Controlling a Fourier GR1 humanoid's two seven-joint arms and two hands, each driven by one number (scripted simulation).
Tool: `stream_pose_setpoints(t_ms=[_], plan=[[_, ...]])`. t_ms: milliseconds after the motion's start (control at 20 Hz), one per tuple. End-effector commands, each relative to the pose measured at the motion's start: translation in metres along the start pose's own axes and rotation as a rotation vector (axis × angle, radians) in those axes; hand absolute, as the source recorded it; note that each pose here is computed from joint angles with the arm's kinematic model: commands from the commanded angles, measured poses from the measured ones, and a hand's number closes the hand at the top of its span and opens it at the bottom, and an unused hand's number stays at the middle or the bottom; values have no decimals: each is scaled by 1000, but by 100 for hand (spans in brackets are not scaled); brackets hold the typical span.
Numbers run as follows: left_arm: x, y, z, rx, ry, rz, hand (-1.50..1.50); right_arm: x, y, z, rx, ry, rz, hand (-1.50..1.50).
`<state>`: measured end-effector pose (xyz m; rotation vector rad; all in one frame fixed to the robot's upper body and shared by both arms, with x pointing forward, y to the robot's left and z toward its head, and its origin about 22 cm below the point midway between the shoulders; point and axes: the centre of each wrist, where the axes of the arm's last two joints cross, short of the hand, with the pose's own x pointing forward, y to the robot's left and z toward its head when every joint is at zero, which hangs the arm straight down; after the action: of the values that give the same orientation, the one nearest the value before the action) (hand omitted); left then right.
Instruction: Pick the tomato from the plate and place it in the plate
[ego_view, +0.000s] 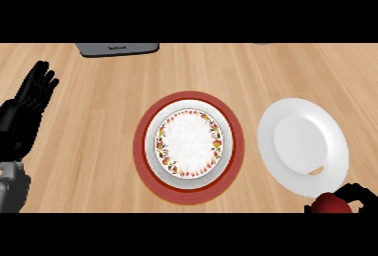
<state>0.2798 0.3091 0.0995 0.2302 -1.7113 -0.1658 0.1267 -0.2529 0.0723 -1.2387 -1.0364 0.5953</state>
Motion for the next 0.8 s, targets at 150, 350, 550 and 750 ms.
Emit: stream_pose_setpoints(t_ms=[150, 350, 550, 750], plan=[[2, -23, 4, -47, -27, 3, 0, 42, -75, 64, -147, -143, -290, 150], [4, -10, -8, -70, -32, 9, 0, 62, -66, 71, -132, -170, -295, 150], [15, -21, -26, -97, -35, 9, 0, 91, -63, 73, -107, -216, -297, 150], [5, -30, -17, -105, -53, 27, 0, 140, -51, 62, -81, -228, -324, 150]])
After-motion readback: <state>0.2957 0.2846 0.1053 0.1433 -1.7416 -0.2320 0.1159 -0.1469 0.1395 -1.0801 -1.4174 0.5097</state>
